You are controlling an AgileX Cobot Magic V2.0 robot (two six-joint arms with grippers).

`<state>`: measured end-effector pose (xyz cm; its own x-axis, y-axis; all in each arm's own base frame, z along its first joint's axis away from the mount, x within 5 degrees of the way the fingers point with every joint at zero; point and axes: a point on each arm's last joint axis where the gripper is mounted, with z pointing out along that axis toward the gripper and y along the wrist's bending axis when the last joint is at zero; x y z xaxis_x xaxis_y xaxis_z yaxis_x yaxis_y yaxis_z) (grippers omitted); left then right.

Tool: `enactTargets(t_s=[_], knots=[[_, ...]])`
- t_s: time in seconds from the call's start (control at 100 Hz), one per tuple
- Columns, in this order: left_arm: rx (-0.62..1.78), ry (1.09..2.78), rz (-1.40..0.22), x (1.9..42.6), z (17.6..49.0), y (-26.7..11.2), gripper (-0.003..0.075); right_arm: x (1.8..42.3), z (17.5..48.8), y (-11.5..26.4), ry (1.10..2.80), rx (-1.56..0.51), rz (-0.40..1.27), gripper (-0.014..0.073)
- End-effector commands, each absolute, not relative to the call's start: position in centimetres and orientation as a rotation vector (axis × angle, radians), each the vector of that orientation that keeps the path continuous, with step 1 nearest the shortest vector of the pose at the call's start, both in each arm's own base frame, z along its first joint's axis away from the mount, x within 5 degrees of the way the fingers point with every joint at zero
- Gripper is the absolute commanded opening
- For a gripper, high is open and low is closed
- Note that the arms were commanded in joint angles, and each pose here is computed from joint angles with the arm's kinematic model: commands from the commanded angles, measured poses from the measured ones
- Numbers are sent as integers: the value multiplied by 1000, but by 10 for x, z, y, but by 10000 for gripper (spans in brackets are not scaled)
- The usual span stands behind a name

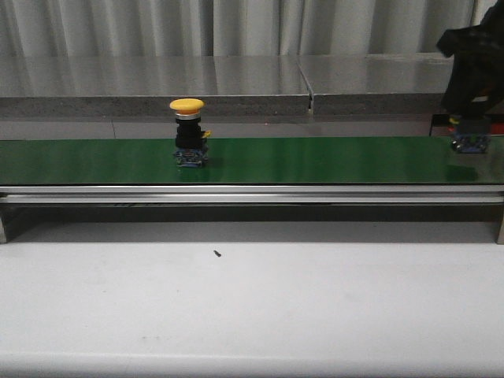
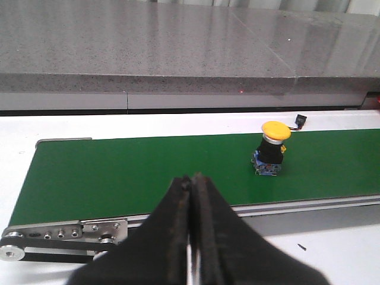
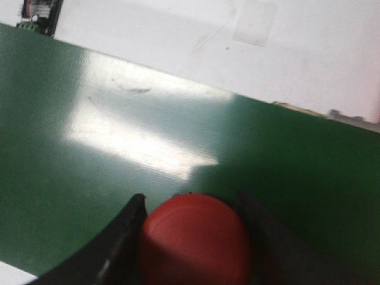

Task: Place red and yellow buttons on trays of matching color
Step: 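Lower the right gripper onto the red button at the belt end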

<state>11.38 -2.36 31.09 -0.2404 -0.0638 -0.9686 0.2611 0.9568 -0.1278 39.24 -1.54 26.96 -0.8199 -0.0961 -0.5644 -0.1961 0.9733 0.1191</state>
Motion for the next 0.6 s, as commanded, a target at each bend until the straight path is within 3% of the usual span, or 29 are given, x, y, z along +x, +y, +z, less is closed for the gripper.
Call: enactTargets(t_s=[0.0,0.28,0.59], knots=[[107,1735,-306,115,322,-22,-19,390,320,-42,2402,-107,183,182],[107,1735,-306,115,322,-22,-19,402,365,-126,2227,130,45,182],[107,1735,-306,115,322,-22,-19,446,353,-188,2185,223,5,182]])
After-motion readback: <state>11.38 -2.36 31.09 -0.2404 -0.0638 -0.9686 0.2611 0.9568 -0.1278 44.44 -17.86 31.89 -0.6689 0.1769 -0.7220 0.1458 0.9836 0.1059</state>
